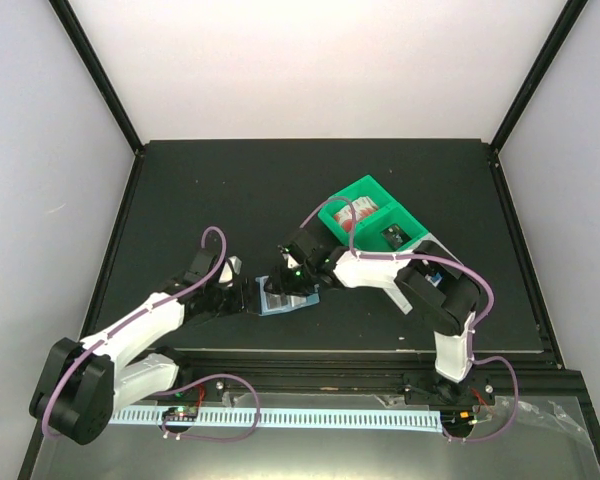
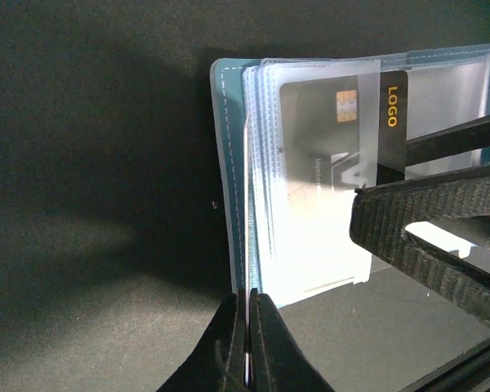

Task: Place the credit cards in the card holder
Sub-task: Insert the credit card into the card holder.

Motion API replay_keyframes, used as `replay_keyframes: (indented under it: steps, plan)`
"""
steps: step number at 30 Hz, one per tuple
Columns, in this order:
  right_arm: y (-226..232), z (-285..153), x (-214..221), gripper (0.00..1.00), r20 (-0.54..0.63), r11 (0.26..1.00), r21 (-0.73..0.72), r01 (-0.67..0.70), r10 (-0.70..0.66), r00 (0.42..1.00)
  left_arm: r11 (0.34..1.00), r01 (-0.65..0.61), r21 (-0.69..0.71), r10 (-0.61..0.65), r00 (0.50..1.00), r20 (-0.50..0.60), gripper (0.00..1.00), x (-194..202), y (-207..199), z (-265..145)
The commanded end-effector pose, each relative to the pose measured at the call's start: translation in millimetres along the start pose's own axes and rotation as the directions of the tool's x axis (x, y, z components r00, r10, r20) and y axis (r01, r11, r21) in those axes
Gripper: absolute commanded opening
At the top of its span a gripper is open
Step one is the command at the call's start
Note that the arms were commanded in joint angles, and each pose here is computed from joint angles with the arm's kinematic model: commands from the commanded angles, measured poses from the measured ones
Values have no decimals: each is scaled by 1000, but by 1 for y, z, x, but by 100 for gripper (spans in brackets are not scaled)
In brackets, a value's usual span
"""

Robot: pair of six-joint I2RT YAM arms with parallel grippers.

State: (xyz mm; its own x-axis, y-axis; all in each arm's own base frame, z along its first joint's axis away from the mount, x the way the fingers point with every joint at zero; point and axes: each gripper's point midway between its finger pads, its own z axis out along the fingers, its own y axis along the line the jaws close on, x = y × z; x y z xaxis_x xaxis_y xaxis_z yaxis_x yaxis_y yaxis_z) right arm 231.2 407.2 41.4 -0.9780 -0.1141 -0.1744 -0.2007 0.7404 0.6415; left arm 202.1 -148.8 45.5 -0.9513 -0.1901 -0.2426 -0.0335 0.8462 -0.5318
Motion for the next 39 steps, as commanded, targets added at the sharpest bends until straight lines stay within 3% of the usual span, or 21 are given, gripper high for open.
replay_keyframes:
  steps: [1, 8, 14, 16, 31, 35, 39]
  plan:
    - [-12, -8, -2, 56, 29, 995, 101, 18, -21, 999, 1000, 5, 20, -5, 1000, 9, 2, 1, -1, 0]
    - [-16, -35, -12, 62, 119, 977, 198, 80, -105, 987, 1000, 7, 25, -8, 1000, 12, 2, 2, -1, -1]
    - [-18, -27, -2, 38, 73, 969, 225, 101, -120, 990, 999, 2, 39, -3, 1000, 17, 2, 1, -4, -3]
    - [-19, -23, 2, 37, 57, 969, 225, 102, -117, 991, 999, 2, 42, -3, 1000, 15, 2, 1, -4, -2]
    - [7, -9, 16, 40, -34, 978, 73, 196, -194, 981, 998, 8, 67, -9, 1000, 8, 2, 5, -6, 0]
    - [-5, -16, 8, 48, -8, 955, 193, 227, -230, 973, 998, 16, 67, -16, 1000, 1, 2, 7, -5, 1]
    - [-12, -25, -1, 56, 10, 882, 368, 294, -320, 947, 999, 23, 41, -24, 1000, 19, 2, 6, 0, 0]
